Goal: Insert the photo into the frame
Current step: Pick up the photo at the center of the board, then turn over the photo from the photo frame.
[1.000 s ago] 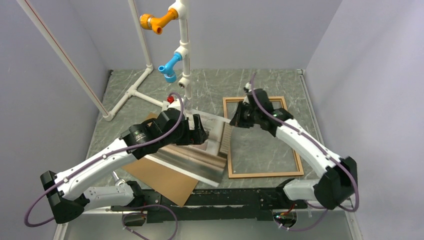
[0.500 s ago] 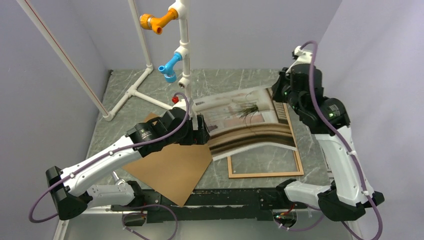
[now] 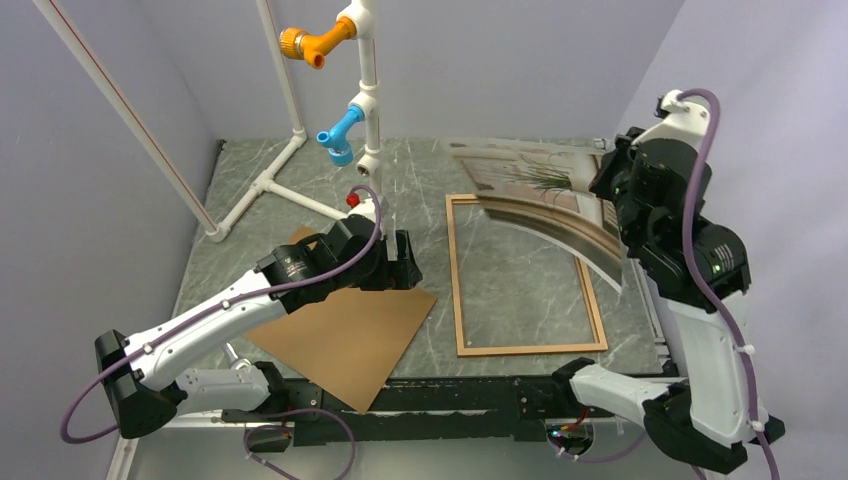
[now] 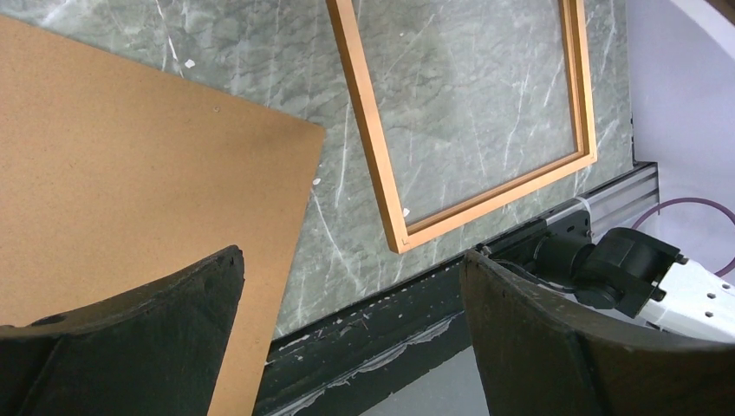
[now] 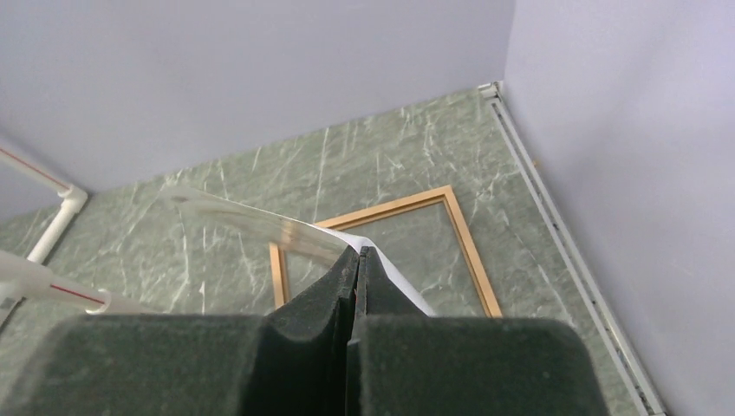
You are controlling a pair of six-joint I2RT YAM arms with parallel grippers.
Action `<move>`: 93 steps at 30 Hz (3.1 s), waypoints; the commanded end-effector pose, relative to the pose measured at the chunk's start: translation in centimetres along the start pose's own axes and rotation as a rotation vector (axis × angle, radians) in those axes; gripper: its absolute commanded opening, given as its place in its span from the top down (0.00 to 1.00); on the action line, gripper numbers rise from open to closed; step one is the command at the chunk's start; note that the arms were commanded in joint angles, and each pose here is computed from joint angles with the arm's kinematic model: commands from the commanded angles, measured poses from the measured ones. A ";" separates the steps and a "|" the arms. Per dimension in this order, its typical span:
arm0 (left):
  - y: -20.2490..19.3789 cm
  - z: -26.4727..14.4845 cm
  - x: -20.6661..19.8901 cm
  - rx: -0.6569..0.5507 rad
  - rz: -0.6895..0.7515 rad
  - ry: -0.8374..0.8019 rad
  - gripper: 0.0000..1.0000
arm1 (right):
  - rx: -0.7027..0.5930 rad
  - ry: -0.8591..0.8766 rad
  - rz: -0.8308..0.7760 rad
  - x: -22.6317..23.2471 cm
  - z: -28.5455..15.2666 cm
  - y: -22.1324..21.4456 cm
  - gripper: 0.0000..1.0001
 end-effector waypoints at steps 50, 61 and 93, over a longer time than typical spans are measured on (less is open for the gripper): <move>3.3 -6.2 0.1 -0.214 -0.091 -0.110 0.02 | 0.547 0.681 -0.153 26.5 -5.4 -30.3 0.93; 3.0 -5.9 -0.1 -0.190 -0.078 -0.110 0.02 | 0.566 0.732 -0.127 27.0 -6.2 -30.9 0.14; -4.1 6.8 5.6 0.149 -0.087 0.055 0.01 | 0.840 0.464 0.217 7.4 2.3 -35.9 0.04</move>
Point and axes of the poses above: each gripper's point midway between its finger pads, its own z axis out along the fingers, its own x axis along the line the jaws close on, y = z × x, the point moved 1 cm from there along -z, back along the fingers, and after that the axes turned 6 degrees about -z, right-handed, at the moved point
